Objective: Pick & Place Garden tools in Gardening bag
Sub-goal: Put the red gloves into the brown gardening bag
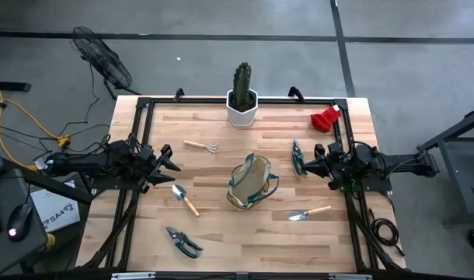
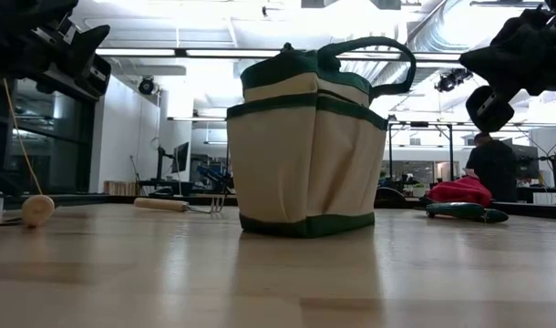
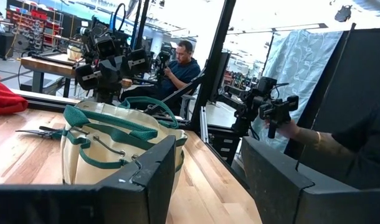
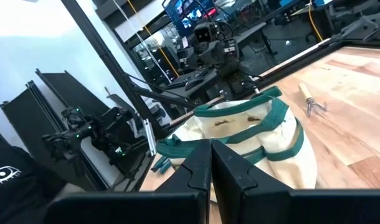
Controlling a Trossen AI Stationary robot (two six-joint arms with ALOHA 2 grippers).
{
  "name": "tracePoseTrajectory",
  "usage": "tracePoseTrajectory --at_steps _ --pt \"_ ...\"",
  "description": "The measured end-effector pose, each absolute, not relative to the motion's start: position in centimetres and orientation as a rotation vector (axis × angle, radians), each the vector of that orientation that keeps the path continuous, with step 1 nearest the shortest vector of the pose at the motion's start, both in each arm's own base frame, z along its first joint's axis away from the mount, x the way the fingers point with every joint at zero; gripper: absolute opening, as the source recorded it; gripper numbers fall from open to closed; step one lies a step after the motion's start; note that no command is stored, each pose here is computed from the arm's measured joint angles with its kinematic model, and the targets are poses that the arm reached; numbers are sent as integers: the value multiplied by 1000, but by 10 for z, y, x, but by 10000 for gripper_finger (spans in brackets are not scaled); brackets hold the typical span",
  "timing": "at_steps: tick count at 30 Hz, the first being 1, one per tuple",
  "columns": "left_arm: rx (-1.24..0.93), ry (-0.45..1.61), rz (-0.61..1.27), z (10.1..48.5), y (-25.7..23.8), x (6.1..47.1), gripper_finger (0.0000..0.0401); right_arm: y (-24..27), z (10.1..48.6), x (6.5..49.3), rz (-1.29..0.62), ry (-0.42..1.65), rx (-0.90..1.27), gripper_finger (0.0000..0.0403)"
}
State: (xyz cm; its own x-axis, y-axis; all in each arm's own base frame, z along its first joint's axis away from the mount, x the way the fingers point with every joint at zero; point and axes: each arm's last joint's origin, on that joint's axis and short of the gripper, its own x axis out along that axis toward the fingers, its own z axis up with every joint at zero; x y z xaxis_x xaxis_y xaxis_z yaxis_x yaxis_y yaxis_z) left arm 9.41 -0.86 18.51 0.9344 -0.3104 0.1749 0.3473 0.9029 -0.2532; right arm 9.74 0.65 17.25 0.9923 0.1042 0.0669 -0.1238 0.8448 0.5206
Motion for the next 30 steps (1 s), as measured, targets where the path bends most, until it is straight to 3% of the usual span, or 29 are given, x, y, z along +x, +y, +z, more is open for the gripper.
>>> tracePoseTrajectory --at_steps 12,19,30 --pt "-285 -132 -340 185 -9 94 180 3 179 97 40 -132 577 3" --pt "-286 -132 -338 185 -8 94 180 -8 178 95 -372 -224 541 3" --pt "-285 -132 -338 185 -8 94 180 -17 190 92 -765 -248 560 3"
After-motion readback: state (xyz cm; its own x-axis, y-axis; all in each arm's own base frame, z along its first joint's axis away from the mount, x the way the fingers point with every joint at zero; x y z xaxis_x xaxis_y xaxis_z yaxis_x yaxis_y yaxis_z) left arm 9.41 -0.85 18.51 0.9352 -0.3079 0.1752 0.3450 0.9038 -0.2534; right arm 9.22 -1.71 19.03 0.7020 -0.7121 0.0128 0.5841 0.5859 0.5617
